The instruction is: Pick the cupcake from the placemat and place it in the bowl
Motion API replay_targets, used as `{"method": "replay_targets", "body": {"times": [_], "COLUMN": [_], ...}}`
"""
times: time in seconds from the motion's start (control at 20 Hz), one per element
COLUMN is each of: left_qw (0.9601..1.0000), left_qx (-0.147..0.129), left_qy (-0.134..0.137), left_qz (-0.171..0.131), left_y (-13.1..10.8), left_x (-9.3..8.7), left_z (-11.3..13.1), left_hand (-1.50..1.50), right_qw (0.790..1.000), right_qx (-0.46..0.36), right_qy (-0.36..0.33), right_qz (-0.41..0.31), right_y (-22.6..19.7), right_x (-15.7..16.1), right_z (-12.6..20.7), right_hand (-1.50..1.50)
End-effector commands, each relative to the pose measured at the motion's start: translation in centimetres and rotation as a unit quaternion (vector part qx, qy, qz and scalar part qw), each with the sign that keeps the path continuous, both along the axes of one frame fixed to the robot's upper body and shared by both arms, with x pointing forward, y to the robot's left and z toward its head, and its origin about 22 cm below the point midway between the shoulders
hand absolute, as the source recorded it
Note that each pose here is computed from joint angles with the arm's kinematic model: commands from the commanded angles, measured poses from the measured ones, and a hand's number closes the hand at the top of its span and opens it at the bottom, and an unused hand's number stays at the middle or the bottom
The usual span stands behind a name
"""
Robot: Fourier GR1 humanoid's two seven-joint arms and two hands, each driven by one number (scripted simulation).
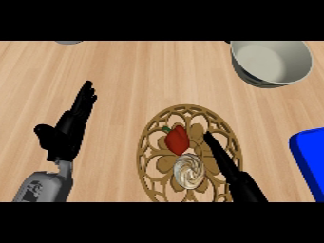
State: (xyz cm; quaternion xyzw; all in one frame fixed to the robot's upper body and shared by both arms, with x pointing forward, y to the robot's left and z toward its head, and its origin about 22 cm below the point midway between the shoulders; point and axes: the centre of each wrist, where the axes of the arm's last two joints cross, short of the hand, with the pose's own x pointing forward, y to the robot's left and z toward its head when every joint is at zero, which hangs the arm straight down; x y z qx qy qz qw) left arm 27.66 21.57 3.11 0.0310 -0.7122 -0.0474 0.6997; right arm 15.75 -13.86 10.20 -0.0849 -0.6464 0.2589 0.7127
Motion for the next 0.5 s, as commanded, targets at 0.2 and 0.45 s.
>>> {"method": "replay_targets", "body": {"times": [0.2, 0.45], "left_qw": [1.0, 1.0], "left_qx": [-0.003, -0.002], "left_qy": [-0.007, -0.003], "left_qz": [0.003, -0.003], "left_y": [0.3, 2.1], "left_x": [0.0, 1.1], "left_z": [0.5, 0.1], "left_hand": [0.0, 0.0], "right_qw": [0.999, 0.999], "right_qx": [0.033, 0.047], "right_qy": [0.019, 0.028], "right_qz": [-0.006, -0.001], "right_y": [-0.4, 1.1], "right_x": [0.3, -0.7], "right_z": [-1.8, -4.4], "right_hand": [-1.5, -1.5]}}
